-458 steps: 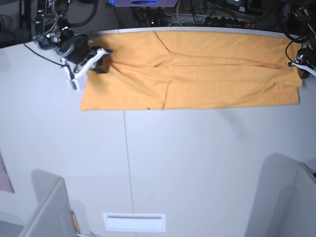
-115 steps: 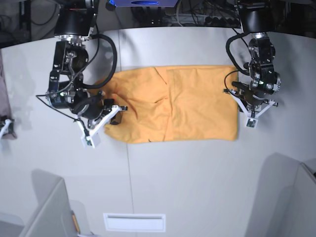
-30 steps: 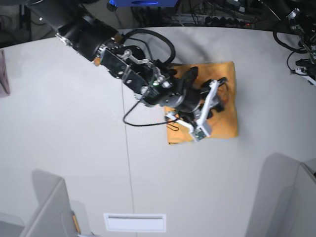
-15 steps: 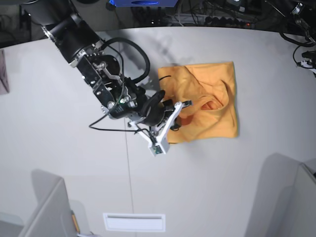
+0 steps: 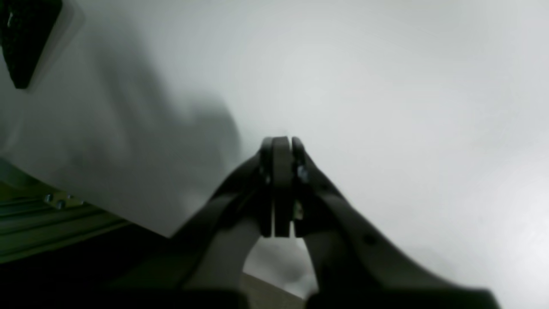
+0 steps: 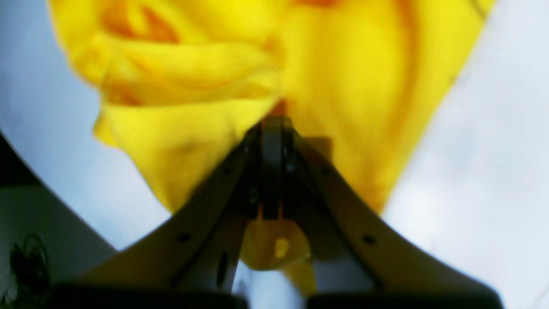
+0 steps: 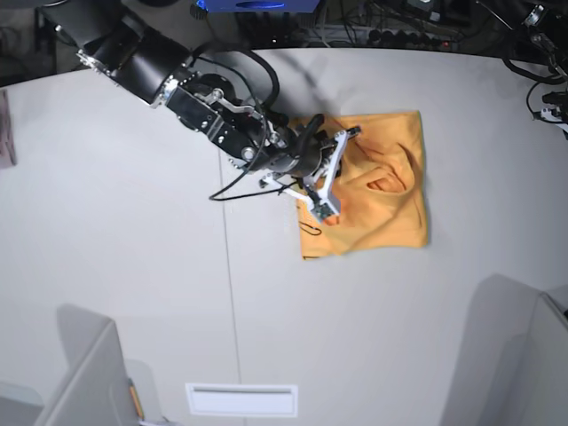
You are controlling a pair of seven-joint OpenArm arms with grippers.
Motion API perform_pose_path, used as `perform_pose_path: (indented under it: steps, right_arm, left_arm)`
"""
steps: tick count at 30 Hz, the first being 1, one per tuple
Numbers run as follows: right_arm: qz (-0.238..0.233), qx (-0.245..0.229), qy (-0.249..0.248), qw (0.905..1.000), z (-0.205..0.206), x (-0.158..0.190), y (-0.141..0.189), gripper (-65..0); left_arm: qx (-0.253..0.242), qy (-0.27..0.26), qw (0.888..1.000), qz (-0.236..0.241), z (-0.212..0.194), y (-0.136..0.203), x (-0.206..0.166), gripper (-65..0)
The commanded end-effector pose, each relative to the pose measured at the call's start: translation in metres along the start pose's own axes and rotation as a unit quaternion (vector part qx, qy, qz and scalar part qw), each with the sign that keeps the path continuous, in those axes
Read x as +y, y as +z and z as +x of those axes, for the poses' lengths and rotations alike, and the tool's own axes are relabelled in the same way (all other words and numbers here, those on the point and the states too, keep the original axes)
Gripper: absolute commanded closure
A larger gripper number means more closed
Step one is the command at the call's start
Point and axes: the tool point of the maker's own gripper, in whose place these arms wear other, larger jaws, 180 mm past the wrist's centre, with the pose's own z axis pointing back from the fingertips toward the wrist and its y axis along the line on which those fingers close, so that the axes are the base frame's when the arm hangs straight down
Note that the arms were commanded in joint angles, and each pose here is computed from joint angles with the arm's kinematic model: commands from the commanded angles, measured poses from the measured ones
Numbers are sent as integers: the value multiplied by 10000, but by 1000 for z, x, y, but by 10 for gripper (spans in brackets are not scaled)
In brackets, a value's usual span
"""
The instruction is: Fold the T-shirt properly
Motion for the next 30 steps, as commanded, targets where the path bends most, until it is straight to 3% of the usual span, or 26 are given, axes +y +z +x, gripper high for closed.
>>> perform_pose_path:
  steps: [1,8,12,15,20,23,27,28,30]
  right_arm:
    - [208,-166,181,9995,10,19,2,0]
    - [874,331,1039,9902,-36,93,-5,0]
    - [832,55,1068,9908,-15,85,5,0]
    - [710,-378,672,9945,19,67,18,0]
    - [599,-313,343,9971,35,54,22,0]
    - [449,-190,426,9979,33,50,22,0]
    - [-67,-538,801,9953,45,51,19,-284]
    - [-254,-641,901,9935,49,51,17,-317]
    - [-649,-749,1136,9886,55,49,11,-315]
  left_arm:
    - [-198,-89,9997,103,14,5,10,0]
    - [-243,-81,9996,93,18,4,10,0]
    - [-249,-89,9996,82,19,4,9,0]
    - [-249,-95,9996,76,19,4,8,0]
    - [-267,-161,9995,97,19,7,8,0]
    - [-337,-281,9989,142,22,15,6,0]
    - [-464,-537,9975,64,32,20,-9,0]
    - [-468,-540,9974,56,32,20,-10,0]
    - [-434,-518,9977,36,29,19,-10,0]
